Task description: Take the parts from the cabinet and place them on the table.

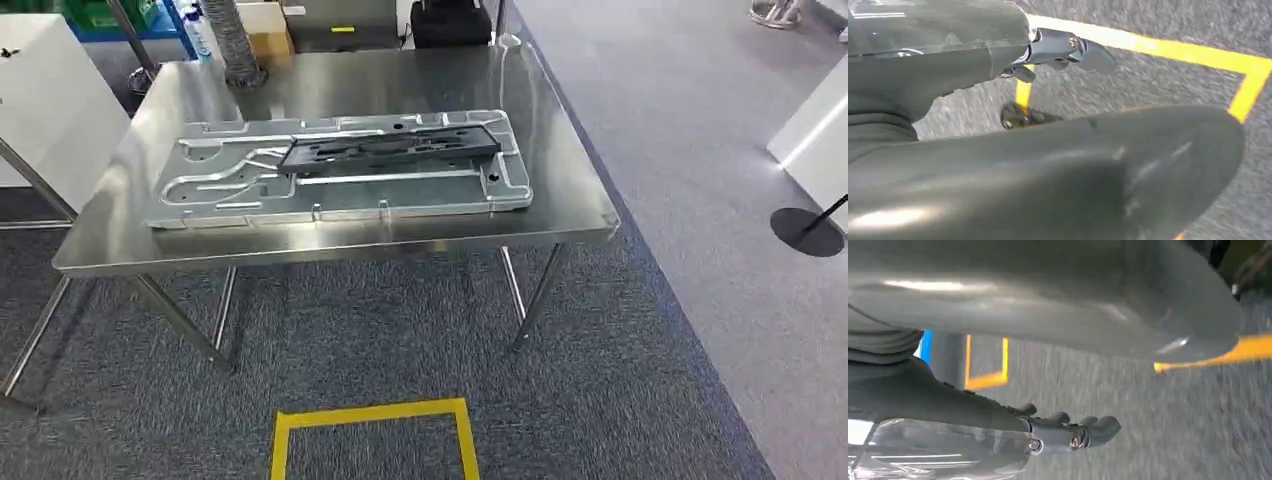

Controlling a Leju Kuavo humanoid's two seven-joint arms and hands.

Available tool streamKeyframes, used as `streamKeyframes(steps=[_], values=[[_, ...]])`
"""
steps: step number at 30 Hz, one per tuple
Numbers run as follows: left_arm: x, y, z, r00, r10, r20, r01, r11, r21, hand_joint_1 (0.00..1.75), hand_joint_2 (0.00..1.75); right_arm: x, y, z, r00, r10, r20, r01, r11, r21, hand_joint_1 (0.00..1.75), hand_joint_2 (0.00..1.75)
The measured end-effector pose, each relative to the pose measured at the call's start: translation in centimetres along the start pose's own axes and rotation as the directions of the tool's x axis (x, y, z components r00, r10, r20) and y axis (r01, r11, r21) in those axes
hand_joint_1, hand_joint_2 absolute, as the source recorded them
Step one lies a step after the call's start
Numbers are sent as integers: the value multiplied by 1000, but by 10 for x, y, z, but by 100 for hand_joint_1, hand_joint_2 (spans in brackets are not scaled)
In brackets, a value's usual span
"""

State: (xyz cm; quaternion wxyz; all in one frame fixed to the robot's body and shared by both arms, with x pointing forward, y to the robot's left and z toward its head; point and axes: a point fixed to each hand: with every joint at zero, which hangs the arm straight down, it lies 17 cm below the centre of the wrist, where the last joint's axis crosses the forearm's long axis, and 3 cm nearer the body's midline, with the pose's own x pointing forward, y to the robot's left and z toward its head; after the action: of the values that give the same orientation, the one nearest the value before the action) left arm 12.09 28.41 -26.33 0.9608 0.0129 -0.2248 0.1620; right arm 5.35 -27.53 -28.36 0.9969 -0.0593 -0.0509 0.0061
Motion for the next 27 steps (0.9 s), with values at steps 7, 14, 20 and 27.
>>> streamKeyframes(steps=[7, 14, 20, 27], values=[[2, 3, -1, 997, -81, -1, 81, 996, -23, 0, 0, 16, 26, 5, 998, -39, 48, 36, 998, 58, 0, 0], [12, 1, -1, 996, -76, 47, 78, 996, -40, 0, 0, 22, 32, 6, 998, -13, 61, 9, 997, 81, 0, 0], [11, 1, -1, 996, -79, 46, 81, 996, -41, 0, 0, 28, 33, 7, 996, 4, 93, -13, 996, 91, 0, 0], [20, 5, -3, 995, -77, 59, 78, 997, -19, 0, 0, 29, 38, 8, 994, 41, 98, -51, 993, 105, 0, 0]])
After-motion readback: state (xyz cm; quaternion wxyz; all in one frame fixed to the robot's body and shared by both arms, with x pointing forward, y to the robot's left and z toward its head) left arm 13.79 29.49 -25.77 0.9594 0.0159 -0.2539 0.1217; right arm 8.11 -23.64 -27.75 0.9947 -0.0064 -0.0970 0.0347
